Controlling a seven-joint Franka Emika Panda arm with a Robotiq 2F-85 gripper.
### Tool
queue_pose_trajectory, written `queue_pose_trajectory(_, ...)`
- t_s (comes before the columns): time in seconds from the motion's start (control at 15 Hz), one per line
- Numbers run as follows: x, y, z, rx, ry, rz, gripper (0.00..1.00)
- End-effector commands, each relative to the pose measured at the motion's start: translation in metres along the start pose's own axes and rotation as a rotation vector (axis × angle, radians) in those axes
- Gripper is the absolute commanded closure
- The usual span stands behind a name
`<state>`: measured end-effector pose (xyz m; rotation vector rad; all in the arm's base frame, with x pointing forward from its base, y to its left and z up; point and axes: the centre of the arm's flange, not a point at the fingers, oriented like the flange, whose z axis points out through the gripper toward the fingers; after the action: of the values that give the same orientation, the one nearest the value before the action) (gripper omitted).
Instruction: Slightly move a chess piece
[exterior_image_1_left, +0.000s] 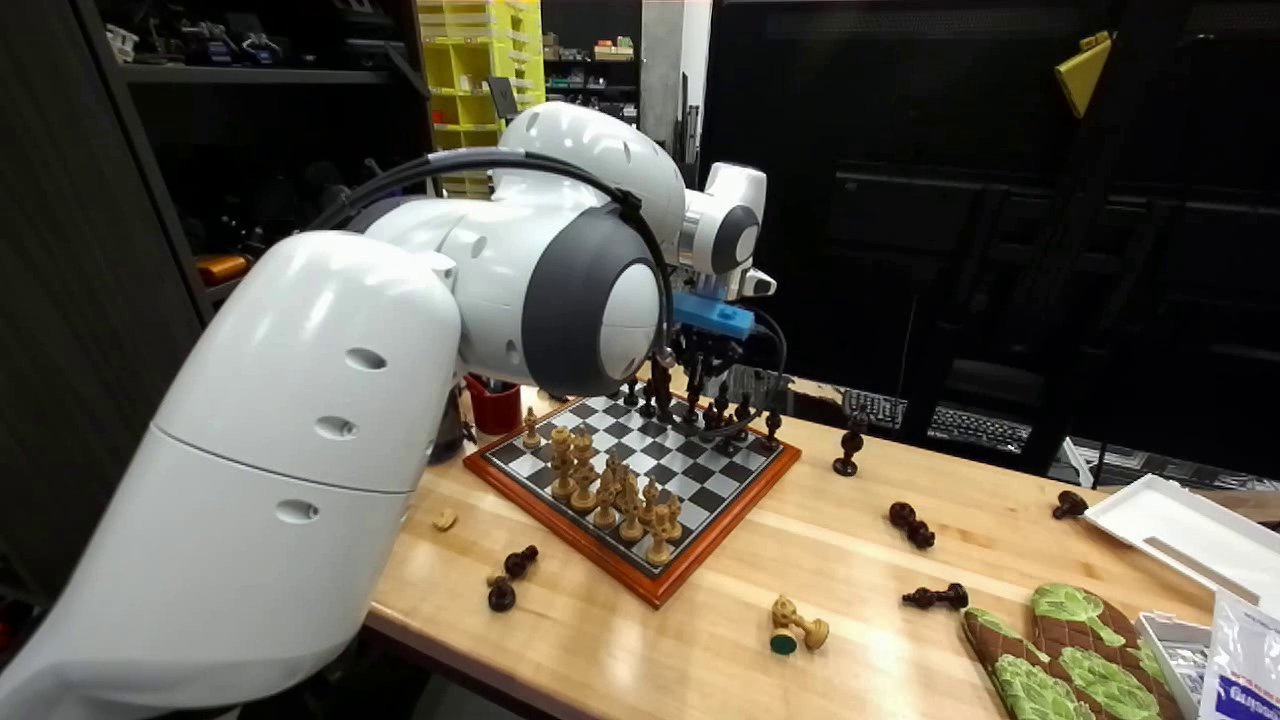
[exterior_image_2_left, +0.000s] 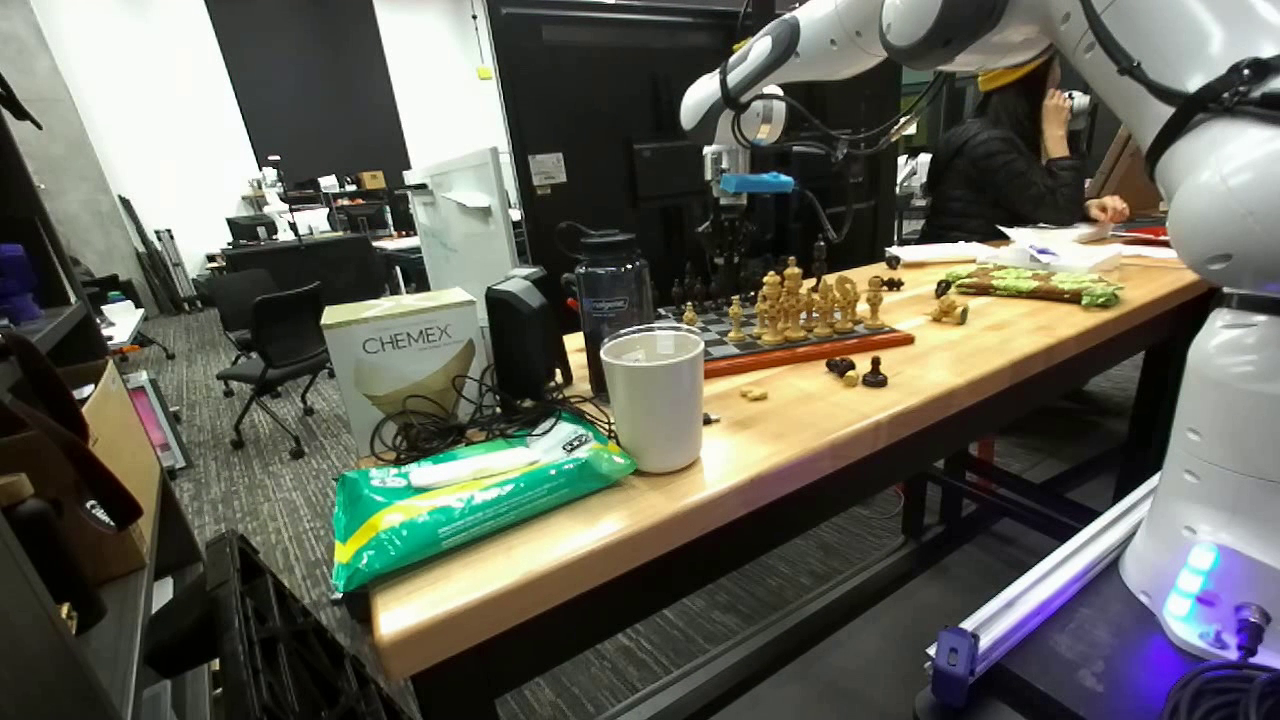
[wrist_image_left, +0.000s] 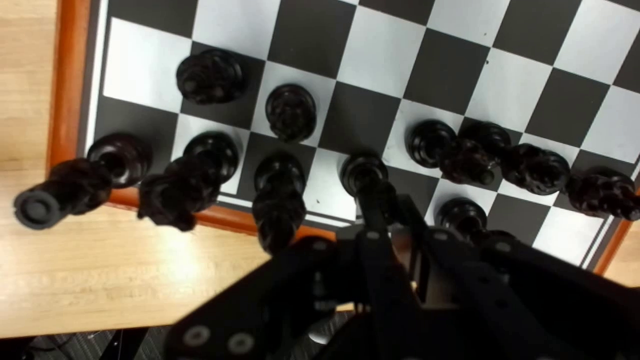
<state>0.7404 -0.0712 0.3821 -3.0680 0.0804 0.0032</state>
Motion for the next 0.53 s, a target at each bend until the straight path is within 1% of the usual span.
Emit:
queue_pose_trajectory(0.0,0.0048,-0.0021,-0.0056,-0.001,-0.007,-0.009,0.97)
queue_pose_trajectory(0.47,0.0014,-0.0031,-0.0081,-0.014,-0.017,0.002,0.97)
